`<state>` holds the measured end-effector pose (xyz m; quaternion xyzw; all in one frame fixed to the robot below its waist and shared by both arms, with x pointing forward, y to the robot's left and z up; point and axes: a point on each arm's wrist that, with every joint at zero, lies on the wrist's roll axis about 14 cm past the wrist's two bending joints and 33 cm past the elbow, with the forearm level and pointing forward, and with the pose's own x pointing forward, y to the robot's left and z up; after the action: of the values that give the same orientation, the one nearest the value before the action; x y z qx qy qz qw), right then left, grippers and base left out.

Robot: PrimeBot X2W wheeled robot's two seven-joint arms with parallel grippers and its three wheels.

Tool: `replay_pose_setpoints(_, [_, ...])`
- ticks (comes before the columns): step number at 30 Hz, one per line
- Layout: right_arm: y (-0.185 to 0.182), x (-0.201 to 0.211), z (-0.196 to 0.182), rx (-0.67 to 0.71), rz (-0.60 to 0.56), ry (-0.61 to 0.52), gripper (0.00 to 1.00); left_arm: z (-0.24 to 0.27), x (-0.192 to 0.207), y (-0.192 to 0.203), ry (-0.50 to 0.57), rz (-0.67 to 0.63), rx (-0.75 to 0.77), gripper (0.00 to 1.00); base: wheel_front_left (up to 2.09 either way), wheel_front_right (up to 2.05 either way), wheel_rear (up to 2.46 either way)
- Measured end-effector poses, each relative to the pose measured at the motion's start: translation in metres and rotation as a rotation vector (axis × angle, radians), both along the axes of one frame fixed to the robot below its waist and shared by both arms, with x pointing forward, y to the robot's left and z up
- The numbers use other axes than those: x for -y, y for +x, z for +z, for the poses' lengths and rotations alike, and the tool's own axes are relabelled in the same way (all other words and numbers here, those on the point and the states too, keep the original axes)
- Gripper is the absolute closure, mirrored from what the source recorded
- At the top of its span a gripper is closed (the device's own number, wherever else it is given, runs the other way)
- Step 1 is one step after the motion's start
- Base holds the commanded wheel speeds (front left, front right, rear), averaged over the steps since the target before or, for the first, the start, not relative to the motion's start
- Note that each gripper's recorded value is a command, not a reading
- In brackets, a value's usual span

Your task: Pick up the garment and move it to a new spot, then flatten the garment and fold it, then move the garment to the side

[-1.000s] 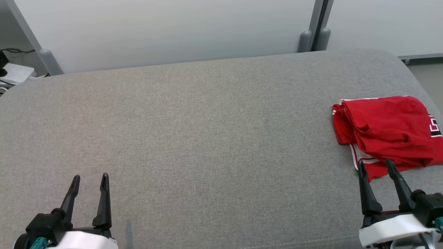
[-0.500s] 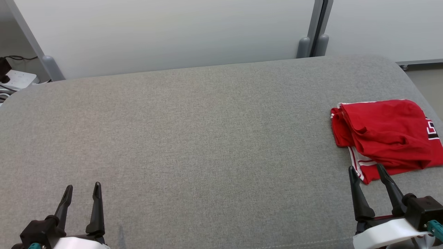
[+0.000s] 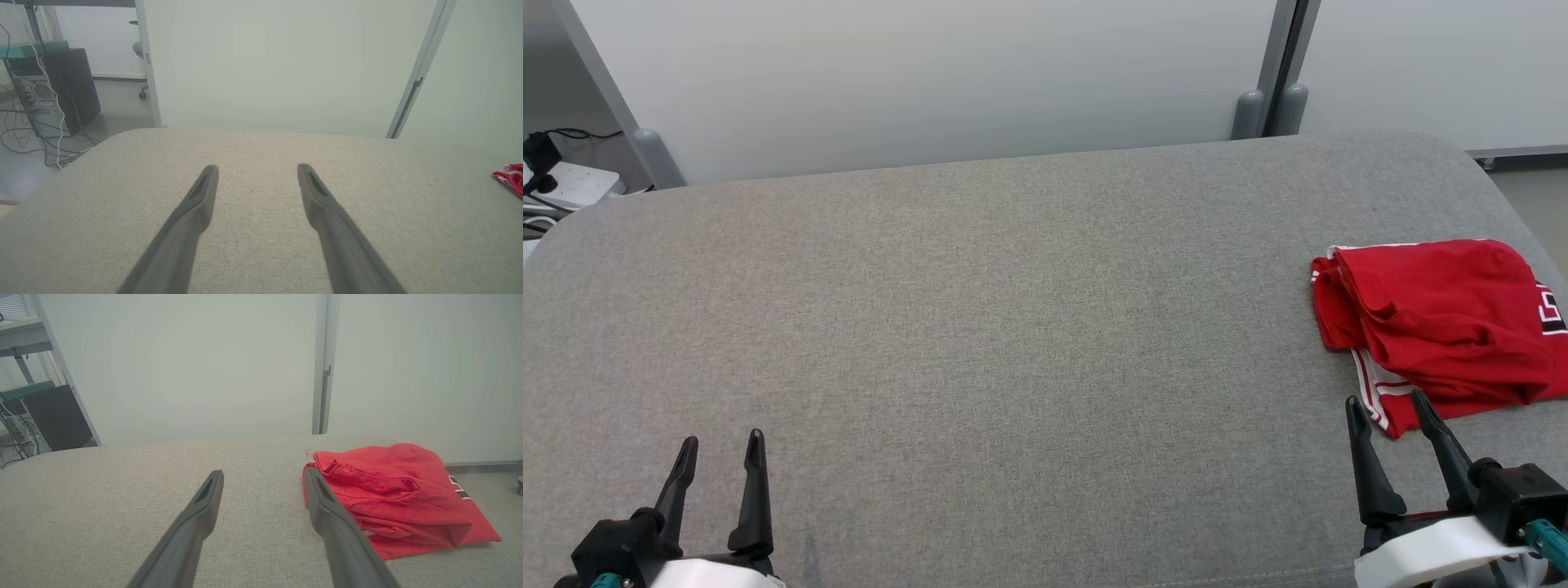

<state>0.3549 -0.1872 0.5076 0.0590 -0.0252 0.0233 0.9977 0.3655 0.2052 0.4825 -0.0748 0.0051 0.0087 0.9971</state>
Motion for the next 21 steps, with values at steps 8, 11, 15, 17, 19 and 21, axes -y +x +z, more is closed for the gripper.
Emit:
replay_pose_setpoints(8, [0.0006,0.0,-0.0012,-0.004,-0.001,0.0,0.0,0.0017,0.0011,0.001,0.0,0.003,0.005,0.0,0.0,0.0,0.0])
replay_pose_setpoints(11, [0.0018,-0.0004,-0.0005,-0.002,0.001,0.0,0.0,0.0029,0.0016,0.0015,-0.006,0.003,0.008,0.0,0.0,0.0,0.0])
replay_pose_setpoints(15, [0.0051,-0.0013,0.0032,0.009,0.004,-0.001,0.0,0.0031,0.0017,0.0011,-0.005,0.004,0.008,0.0,0.0,0.0,0.0])
replay_pose_setpoints(17, [0.0053,-0.0017,0.003,0.009,0.005,0.0,0.0,0.0032,0.0014,0.0011,-0.005,0.006,0.009,0.0,0.0,0.0,0.0])
replay_pose_setpoints(19, [0.0055,-0.002,0.0029,0.009,0.006,0.0,0.0,0.0034,0.0011,0.0009,-0.005,0.008,0.009,0.0,0.0,0.0,0.0])
replay_pose_setpoints(21, [0.0057,-0.0023,0.0028,0.008,0.007,0.0,0.0,0.0035,0.0012,0.0008,-0.004,0.008,0.009,0.0,0.0,0.0,0.0])
